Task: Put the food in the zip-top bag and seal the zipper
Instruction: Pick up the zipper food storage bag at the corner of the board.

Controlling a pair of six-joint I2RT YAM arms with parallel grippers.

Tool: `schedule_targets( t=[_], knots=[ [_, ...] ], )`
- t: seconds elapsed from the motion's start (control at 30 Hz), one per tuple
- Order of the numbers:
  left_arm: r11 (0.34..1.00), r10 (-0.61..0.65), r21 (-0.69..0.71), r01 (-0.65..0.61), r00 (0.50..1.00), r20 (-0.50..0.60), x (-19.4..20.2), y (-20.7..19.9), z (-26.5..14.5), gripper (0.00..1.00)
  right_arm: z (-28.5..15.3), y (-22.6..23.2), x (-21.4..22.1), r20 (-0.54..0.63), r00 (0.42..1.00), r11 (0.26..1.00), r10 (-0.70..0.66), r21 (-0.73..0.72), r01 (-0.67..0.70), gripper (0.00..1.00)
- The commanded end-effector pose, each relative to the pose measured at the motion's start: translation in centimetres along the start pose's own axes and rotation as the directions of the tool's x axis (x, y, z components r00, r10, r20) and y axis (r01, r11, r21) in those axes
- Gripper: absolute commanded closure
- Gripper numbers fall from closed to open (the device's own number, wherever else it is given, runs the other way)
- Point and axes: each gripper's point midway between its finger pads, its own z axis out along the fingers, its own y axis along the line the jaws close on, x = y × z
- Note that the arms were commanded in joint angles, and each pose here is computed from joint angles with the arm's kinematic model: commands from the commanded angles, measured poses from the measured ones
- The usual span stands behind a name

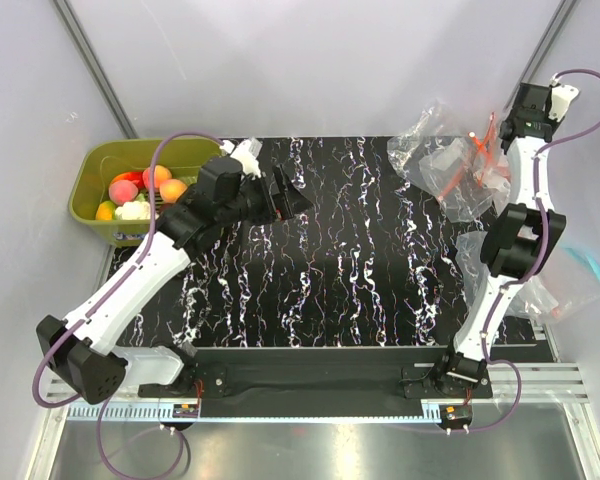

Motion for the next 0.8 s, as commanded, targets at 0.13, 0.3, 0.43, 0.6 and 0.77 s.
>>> schedule_targets(
  t=[0.13,0.3,0.43,0.6,0.77],
  knots=[
    [0.995,0.072,0.068,-0.076,0.995,0.065,-2.7,-2.6,-1.8,0.01,-5.8,-1.4,-4.6,0.025,0.988,0.982,0.152,-0.120,-0.148,1.00],
    [0.992,0.112,0.054,-0.115,0.991,0.070,-2.9,-2.5,-2.9,0.01,-12.1,2.4,-5.0,-0.062,0.971,0.870,0.232,-0.432,-0.236,1.00],
    [0.988,0.154,-0.003,-0.155,0.981,0.114,-3.6,-1.7,-4.4,0.01,-22.3,6.6,-5.2,-0.142,0.972,0.715,0.187,-0.658,-0.234,1.00],
    [0.985,0.172,-0.059,-0.164,0.970,0.170,-3.7,-0.9,-7.4,0.01,-36.8,10.4,-3.0,-0.236,0.968,0.466,0.086,-0.849,-0.248,1.00],
    [0.987,0.141,-0.113,-0.118,0.964,0.225,-3.1,0.8,-9.7,0.01,-45.2,8.5,0.0,-0.438,0.899,0.182,0.003,-0.884,-0.431,1.00]
  ],
)
